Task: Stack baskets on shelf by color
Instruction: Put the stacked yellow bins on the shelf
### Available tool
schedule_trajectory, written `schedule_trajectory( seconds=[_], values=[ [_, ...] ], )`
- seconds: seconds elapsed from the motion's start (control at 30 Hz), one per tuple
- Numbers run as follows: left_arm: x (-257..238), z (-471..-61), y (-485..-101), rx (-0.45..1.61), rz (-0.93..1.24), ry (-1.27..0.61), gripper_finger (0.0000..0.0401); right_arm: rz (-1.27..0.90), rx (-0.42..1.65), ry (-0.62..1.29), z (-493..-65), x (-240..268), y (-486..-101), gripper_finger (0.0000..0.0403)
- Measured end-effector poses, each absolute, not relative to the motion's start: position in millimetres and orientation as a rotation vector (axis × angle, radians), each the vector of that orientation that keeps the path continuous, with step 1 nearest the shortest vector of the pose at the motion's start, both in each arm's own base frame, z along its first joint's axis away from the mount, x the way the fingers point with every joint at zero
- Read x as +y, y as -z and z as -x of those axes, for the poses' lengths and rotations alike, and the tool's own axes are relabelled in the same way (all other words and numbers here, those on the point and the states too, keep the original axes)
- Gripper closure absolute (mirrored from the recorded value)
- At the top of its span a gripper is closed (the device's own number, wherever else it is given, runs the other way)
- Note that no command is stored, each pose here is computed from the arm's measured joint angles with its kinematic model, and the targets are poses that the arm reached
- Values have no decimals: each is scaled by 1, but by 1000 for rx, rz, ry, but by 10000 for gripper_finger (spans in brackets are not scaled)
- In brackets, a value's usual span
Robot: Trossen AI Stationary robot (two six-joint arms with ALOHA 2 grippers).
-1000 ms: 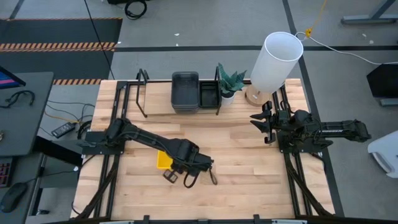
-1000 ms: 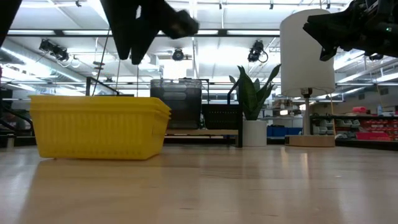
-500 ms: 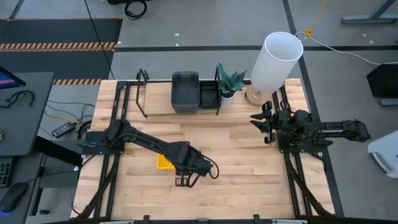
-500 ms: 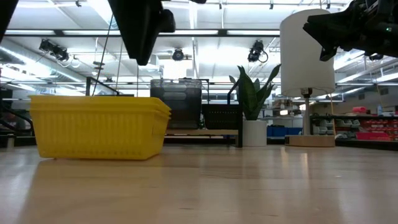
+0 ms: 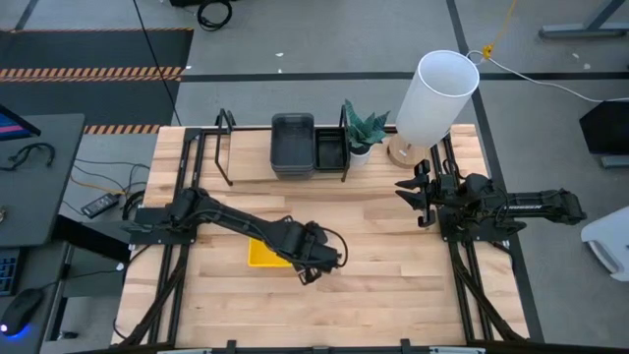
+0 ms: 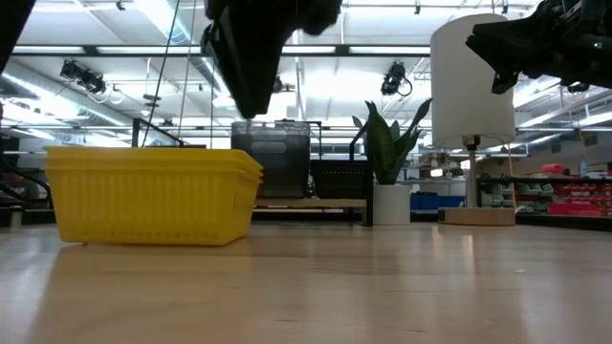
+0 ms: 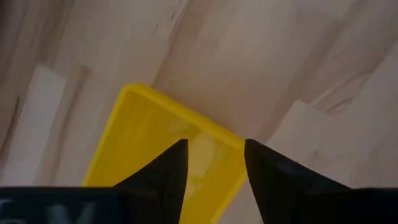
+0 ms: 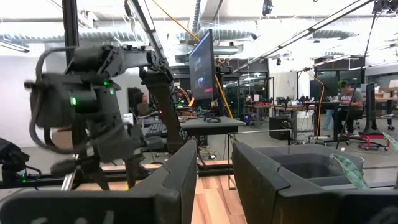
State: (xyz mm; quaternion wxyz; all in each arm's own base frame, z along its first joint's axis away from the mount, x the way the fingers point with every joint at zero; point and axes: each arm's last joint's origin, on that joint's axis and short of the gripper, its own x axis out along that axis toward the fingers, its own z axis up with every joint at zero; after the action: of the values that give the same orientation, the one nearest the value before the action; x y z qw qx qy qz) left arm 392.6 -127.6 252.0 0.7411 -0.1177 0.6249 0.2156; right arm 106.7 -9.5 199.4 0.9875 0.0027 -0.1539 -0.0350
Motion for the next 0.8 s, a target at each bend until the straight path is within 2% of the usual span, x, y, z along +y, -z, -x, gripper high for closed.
schedule_trajectory(
  seconds=[0.37,0.53,0.8],
  values=[
    [-128,-405,-210,1550,264,-407,250,-6,-309,70,-107,-10,-199,294],
    [-124,-407,-208,1551,268,-410,252,-5,-309,70,-107,-10,-199,294],
    [-132,-396,-208,1687,227,-294,270,-6,-309,70,-107,-10,-199,294]
  ],
)
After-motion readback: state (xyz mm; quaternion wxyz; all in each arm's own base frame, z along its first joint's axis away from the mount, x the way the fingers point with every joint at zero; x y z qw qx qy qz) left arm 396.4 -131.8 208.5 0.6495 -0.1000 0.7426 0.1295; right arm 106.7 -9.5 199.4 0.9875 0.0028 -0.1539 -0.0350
